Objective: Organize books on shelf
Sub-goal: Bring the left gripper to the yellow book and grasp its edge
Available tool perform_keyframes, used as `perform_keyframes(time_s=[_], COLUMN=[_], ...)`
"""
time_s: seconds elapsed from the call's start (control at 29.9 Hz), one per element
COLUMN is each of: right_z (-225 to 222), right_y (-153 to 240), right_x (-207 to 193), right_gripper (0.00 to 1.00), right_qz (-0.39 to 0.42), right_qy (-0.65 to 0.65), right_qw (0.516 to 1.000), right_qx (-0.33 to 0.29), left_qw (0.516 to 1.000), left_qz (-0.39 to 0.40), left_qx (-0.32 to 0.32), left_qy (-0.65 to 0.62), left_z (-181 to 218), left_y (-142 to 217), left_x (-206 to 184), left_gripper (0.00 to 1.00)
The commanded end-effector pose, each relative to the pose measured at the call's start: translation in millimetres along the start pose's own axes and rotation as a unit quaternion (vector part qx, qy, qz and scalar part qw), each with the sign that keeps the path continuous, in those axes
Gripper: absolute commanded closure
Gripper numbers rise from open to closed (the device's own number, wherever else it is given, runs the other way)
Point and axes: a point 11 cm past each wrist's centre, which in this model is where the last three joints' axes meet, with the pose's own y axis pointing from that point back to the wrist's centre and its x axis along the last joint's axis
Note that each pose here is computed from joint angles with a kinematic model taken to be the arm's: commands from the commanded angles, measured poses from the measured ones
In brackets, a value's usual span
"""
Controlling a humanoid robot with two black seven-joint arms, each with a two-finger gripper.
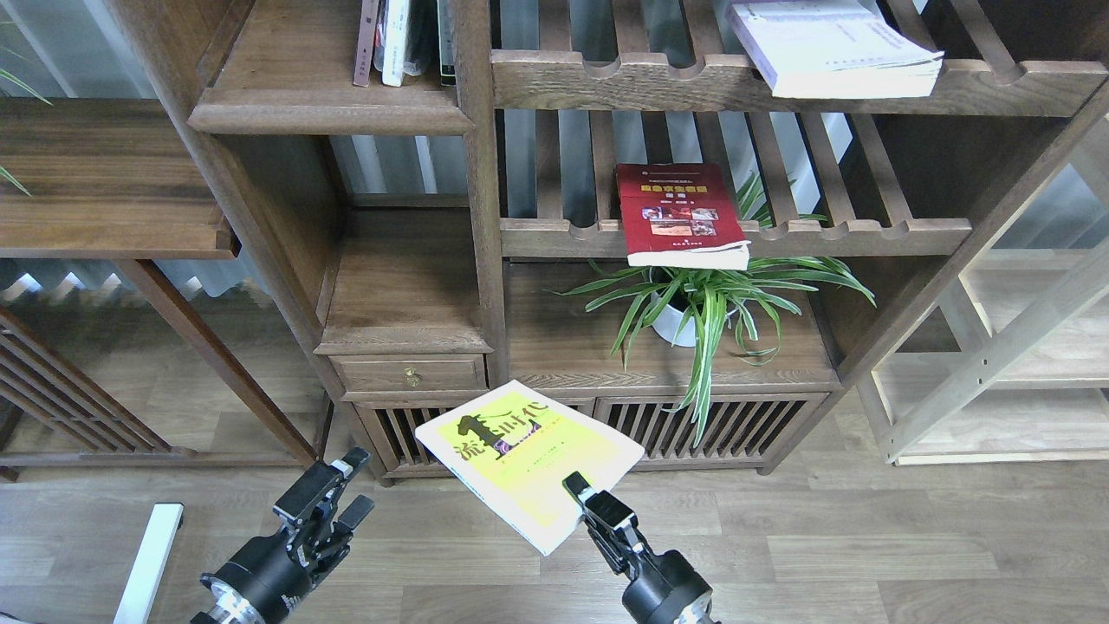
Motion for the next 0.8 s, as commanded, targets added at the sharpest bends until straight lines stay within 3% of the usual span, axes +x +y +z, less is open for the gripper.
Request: perform_keyframes(time_s=[0.0, 0.77], right_z=[5.5, 18.5], right_y=[-0.6, -4.9], right_x=[-1.1, -10.2], right_gripper=[0.97, 0.97], right_qz=[-0.002, -0.017], right_qy=[0.005, 0.006], right_qw=[1.0, 0.999], right_qx=[-0.012, -0.036], left_qw=[1.0, 0.999], left_qz=[-0.001, 0.006], left_qx=[0.005, 0.037], left_qy=[-0.001, 0.017], left_z=[-2.0, -15.9], left_y=[-2.3, -20.1], left_x=[-0.9, -0.1], left_gripper=[0.02, 0.05])
